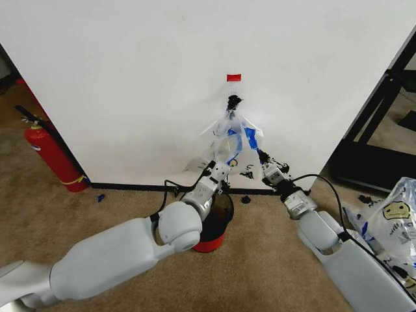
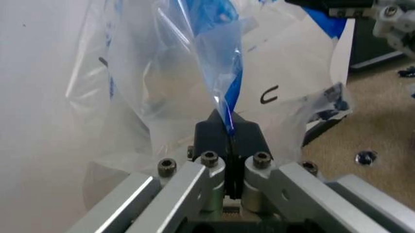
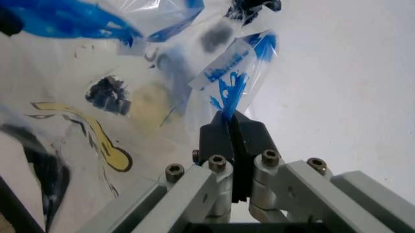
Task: Pick up the garbage bag from the wall and place it over the trash bin.
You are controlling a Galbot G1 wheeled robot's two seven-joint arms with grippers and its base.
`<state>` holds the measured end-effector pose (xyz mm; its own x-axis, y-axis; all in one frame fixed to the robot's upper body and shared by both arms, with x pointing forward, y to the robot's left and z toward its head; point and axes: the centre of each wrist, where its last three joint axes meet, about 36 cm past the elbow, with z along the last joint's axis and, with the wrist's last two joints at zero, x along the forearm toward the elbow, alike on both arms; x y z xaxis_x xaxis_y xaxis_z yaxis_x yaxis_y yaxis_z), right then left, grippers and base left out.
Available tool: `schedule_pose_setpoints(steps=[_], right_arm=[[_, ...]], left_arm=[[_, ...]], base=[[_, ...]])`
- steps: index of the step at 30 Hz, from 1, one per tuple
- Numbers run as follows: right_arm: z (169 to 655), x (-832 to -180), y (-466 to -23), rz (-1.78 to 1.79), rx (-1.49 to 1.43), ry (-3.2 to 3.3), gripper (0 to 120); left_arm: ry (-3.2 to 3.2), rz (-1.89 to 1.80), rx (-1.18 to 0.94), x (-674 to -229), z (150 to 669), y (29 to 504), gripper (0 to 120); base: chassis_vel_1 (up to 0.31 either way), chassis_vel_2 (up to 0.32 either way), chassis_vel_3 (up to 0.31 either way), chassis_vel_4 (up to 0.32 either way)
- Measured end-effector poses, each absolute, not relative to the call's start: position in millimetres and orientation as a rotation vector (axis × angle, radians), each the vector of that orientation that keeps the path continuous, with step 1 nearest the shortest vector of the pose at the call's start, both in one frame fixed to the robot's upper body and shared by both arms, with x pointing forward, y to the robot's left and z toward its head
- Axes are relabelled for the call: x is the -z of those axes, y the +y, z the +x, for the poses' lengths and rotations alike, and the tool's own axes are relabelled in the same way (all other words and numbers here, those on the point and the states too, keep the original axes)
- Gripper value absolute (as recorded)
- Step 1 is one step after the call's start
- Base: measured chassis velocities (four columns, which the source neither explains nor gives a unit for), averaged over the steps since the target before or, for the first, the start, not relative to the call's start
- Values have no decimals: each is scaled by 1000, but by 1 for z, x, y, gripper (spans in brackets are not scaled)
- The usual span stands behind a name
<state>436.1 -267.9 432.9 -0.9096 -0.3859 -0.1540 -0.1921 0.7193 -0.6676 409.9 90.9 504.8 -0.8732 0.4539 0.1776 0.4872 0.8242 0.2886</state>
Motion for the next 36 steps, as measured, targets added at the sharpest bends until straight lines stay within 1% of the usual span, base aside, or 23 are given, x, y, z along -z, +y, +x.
schedule_pose_setpoints(steps=[18,29,36], right_arm=[[398,-425,-269,-503,963,2666,0],[395,-433,-267,-492,937,2655,0],[383,-422,-267,-541,964,2666,0]], left_arm=[[-2883,-753,485,-492,388,97,0],[-2889,-770,470,-490,374,99,0],[-2872,-770,466,-479,362,103,0]], base=[[0,0,0,0],[0,0,0,0],[0,0,0,0]])
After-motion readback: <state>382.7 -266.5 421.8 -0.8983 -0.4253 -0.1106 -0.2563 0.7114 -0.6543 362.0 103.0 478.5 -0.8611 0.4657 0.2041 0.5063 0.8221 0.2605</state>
